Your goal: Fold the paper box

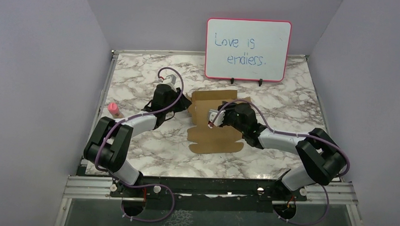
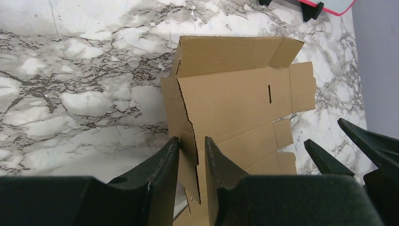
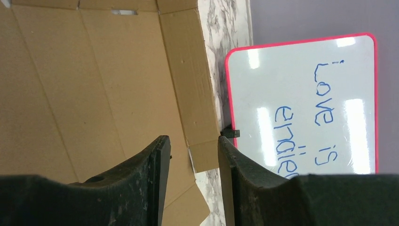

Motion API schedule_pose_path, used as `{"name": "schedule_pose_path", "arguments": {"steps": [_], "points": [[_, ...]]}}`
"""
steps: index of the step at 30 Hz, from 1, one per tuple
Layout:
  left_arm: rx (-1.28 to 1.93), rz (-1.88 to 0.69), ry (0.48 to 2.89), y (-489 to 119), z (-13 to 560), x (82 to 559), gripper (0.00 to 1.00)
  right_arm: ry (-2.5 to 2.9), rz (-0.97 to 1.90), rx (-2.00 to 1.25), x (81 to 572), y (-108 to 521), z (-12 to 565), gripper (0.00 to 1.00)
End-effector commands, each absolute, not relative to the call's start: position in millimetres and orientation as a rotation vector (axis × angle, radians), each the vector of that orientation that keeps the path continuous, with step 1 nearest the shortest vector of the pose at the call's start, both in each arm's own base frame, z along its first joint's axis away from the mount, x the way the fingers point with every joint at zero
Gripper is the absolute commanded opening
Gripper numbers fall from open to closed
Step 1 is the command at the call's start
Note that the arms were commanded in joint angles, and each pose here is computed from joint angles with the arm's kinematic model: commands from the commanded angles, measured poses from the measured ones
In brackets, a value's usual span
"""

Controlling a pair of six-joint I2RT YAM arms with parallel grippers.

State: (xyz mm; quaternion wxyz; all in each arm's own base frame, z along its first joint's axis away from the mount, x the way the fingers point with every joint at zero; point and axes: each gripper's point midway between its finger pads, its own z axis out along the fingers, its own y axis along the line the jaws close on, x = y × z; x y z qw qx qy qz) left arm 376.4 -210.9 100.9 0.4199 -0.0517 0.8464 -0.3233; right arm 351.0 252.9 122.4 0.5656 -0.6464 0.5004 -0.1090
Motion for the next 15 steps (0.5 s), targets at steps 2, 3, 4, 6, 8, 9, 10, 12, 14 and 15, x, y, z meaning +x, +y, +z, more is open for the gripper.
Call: {"name": "schedule_pose_path", "arguments": {"steps": [2,3,4,6,8,9,10,12,14,15], "points": [[-0.085,-0.821,2.090,-214.4,112.2,381.0,0.27,1.186,-0.147,-1.441,363.9,256.1,151.4,0.47],[-0.086,-0.815,2.094,-213.8,110.9,381.5,0.27,1.197,-0.127,-1.431,365.9,256.3,155.4,0.47],[-0.083,-0.810,2.100,-213.8,109.3,382.0,0.27,1.204,-0.115,-1.421,368.9,257.0,159.9,0.47],[-0.076,-0.802,2.114,-214.4,105.6,383.8,0.27,1.219,-0.088,-1.417,373.8,258.6,163.4,0.48],[-0.069,-0.790,2.128,-214.5,102.0,385.5,0.26,1.236,-0.074,-1.416,380.0,260.0,165.1,0.48],[-0.059,-0.781,2.133,-214.1,101.0,386.3,0.24,1.249,-0.066,-1.418,382.9,260.3,164.2,0.48],[-0.048,-0.765,2.136,-213.0,100.6,387.4,0.22,1.259,-0.053,-1.418,385.9,260.2,164.7,0.49],[-0.027,-0.707,2.145,-206.7,100.2,389.0,0.17,1.290,-0.021,-1.422,391.6,259.0,163.4,0.50],[-0.002,-0.620,2.148,-196.9,100.5,393.0,0.14,1.312,0.049,-1.432,393.5,263.3,163.4,0.51],[0.012,-0.582,2.151,-192.4,101.8,393.8,0.13,1.325,0.088,-1.435,394.4,265.9,164.3,0.52]]}}
